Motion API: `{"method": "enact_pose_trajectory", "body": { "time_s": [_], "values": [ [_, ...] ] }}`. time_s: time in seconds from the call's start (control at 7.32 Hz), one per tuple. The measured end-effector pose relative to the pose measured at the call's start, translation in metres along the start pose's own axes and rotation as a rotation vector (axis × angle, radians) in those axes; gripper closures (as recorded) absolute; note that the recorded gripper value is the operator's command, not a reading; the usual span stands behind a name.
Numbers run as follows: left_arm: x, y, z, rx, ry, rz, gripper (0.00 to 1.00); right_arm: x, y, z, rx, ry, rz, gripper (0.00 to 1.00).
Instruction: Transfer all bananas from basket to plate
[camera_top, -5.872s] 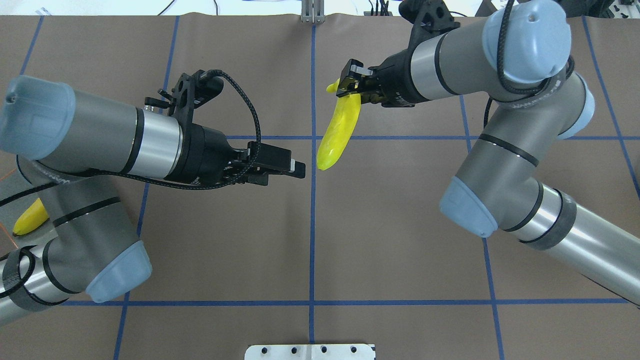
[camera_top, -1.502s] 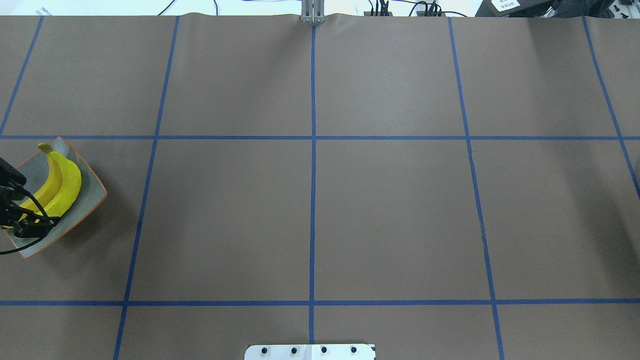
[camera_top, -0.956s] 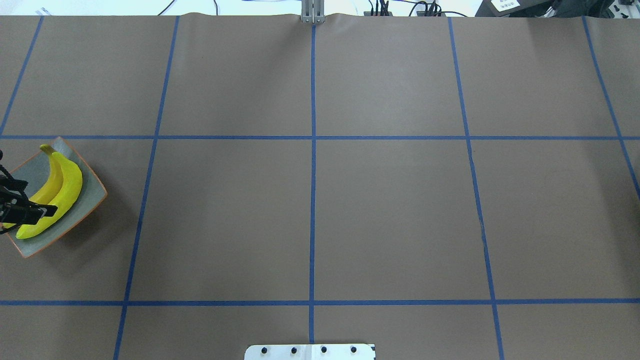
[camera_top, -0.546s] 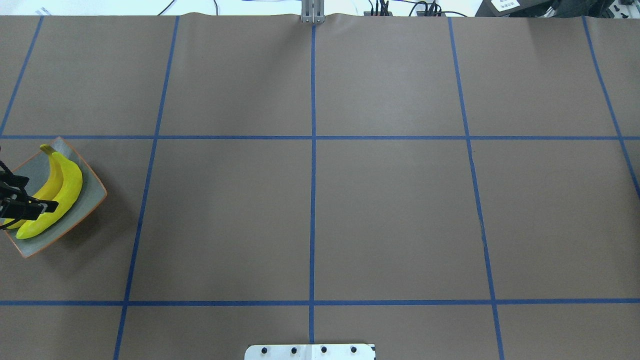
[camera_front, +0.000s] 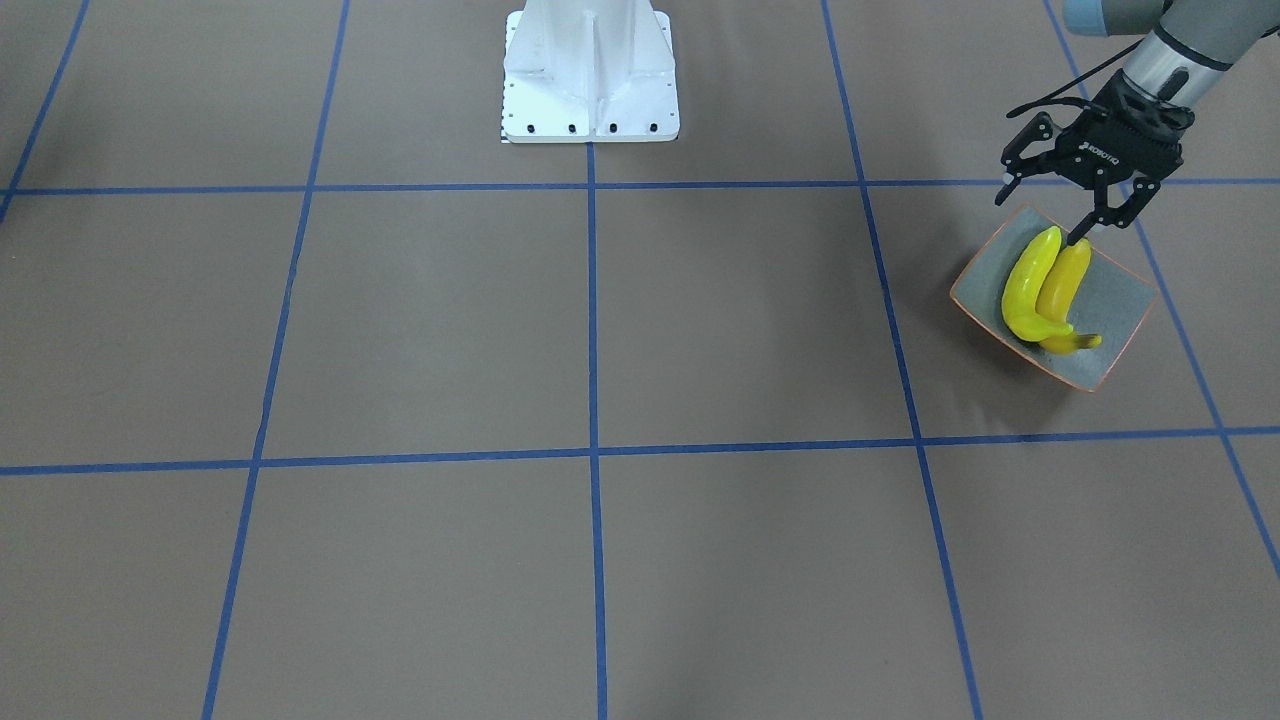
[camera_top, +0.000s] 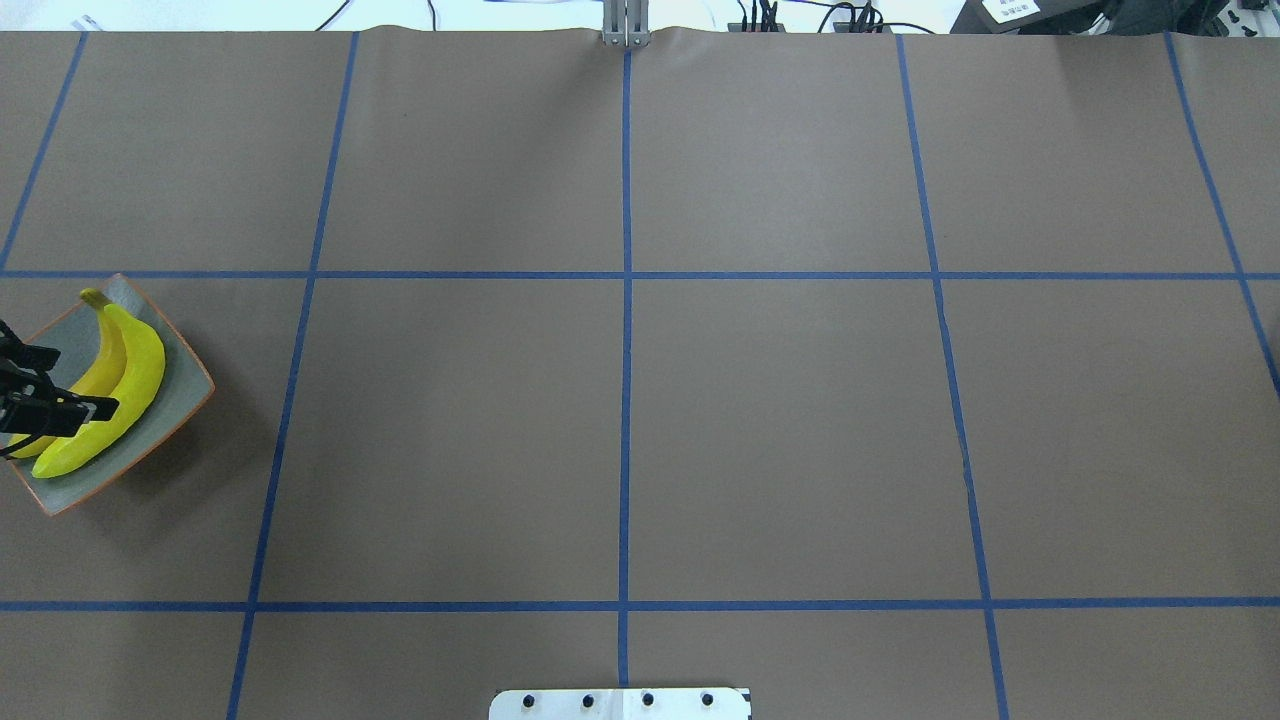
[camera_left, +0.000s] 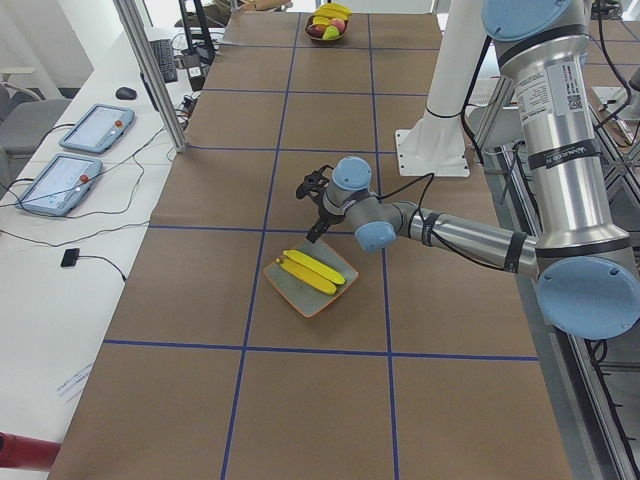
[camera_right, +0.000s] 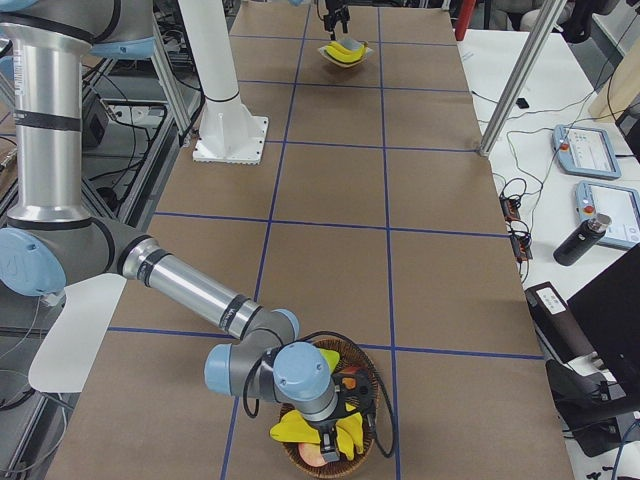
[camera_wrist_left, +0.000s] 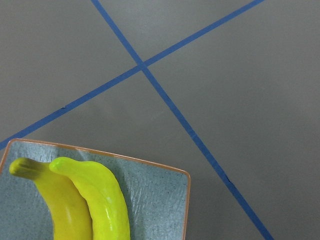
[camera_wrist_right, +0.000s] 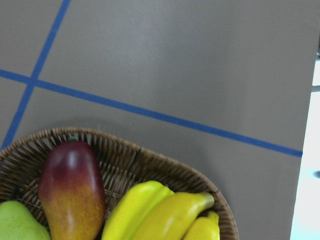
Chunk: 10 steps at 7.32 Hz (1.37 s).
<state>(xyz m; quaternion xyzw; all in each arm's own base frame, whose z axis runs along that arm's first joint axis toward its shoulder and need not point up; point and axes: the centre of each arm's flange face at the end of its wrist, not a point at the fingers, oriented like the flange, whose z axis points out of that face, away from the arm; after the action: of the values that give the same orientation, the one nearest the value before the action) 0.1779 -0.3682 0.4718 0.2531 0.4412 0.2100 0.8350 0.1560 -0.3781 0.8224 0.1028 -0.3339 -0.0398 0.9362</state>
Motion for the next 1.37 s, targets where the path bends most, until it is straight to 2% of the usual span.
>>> {"method": "enact_pose_trajectory", "body": {
  "time_s": [0.27,0.82,1.37],
  "values": [
    [0.001,-0.001,-0.001,0.003,0.002,0.002,0.00,0.005,0.021,0.013,-0.017,-0.020,0.030,0.15],
    [0.002,-0.003,-0.001,0.007,0.002,0.004,0.00,0.016,0.044,0.031,-0.017,-0.002,0.032,0.30],
    [0.002,-0.003,0.000,0.008,0.001,0.005,0.00,0.016,0.041,0.031,-0.013,-0.002,0.030,0.30]
  ]
}}
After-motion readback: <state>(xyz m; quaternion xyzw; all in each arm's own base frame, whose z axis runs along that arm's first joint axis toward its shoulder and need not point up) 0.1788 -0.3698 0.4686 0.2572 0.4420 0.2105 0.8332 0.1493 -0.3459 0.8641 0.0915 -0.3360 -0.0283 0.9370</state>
